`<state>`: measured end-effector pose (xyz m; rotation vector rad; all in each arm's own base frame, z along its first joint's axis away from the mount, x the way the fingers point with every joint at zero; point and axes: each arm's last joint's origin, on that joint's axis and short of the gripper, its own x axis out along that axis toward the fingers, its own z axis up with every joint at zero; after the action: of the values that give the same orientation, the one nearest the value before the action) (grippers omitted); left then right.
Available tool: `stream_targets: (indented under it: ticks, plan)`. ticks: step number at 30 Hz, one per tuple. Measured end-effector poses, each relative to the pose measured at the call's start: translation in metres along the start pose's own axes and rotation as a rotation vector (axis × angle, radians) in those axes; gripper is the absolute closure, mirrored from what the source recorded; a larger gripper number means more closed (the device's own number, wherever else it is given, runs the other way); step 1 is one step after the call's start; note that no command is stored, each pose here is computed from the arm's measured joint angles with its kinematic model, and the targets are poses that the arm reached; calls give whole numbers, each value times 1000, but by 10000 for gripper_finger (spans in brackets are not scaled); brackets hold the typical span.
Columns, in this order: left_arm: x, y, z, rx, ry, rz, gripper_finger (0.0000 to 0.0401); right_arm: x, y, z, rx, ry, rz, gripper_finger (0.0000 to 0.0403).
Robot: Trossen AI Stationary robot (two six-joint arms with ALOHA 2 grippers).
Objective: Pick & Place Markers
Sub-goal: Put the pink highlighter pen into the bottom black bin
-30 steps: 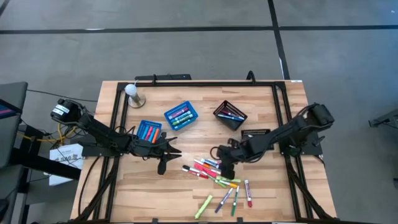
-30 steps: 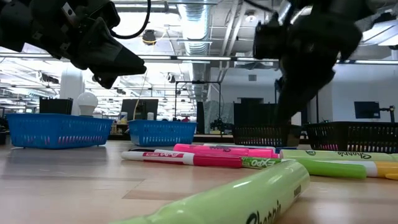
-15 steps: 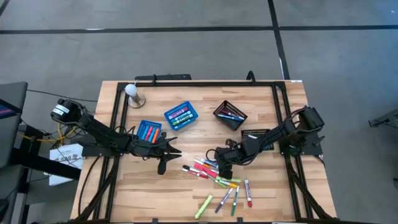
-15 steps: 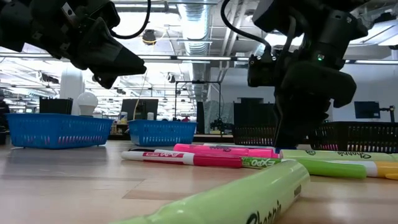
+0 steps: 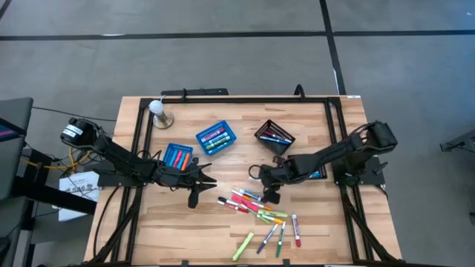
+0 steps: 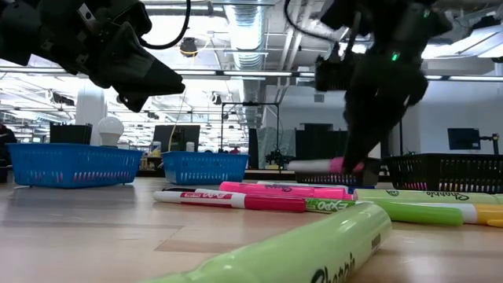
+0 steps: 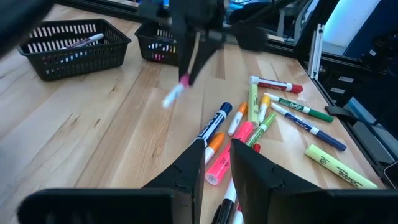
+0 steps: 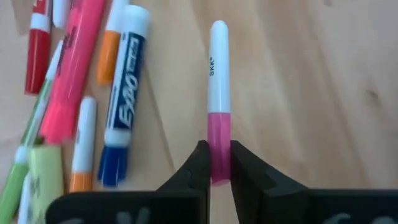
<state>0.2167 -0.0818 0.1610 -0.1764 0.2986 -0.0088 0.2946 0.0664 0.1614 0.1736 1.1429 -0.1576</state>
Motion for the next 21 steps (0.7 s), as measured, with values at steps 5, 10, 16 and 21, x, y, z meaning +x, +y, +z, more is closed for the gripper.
stream_targets:
  ticks: [5,10,16,21]
  plan:
    - [0,0,0,-1,0,0,329,-38,-17,-12,85,84,-80,358]
    - [0,0,0,1,0,0,329,-76,-35,-37,216,218,-204,365]
    - [0,0,0,1,0,0,329,-105,-48,-59,320,282,-273,366]
    - [0,0,0,2,0,0,329,-96,-53,-75,332,305,-266,353]
